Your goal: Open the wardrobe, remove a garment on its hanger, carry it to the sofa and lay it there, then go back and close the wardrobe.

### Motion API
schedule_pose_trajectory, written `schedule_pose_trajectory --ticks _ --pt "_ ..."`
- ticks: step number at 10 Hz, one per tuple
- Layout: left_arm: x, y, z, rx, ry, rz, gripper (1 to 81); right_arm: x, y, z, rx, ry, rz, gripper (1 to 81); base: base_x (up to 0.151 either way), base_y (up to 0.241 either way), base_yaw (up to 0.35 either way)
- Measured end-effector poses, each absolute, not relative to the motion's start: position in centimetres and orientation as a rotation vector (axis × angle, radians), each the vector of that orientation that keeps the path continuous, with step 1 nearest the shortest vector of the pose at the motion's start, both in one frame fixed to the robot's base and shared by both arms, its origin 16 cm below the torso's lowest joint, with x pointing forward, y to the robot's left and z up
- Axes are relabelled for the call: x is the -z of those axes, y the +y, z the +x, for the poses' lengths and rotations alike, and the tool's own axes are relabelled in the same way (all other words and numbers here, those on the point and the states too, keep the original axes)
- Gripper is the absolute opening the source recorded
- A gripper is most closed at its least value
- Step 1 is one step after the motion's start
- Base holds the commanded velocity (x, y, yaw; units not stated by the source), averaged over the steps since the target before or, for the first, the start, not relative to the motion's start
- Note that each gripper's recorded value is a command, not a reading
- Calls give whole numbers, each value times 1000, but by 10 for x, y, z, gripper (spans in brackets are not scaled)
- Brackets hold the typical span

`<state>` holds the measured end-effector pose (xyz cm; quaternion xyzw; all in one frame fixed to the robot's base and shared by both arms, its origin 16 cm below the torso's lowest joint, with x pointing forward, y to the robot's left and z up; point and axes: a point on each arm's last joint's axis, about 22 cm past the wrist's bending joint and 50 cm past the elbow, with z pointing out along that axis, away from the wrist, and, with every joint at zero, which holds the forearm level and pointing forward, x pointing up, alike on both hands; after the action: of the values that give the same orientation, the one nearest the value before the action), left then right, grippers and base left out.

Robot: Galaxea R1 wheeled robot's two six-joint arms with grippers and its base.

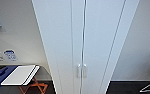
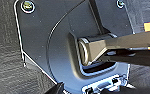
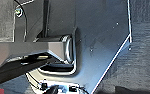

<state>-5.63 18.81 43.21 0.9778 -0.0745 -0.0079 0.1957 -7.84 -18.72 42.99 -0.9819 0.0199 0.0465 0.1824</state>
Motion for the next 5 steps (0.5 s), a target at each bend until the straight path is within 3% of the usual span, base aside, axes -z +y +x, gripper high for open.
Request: schedule_pose_trajectory --ticks 5 --pt "-432 188 -58 27 -207 2739 811 -430 -184 -80 -138 60 -2771 811 0 0 0"
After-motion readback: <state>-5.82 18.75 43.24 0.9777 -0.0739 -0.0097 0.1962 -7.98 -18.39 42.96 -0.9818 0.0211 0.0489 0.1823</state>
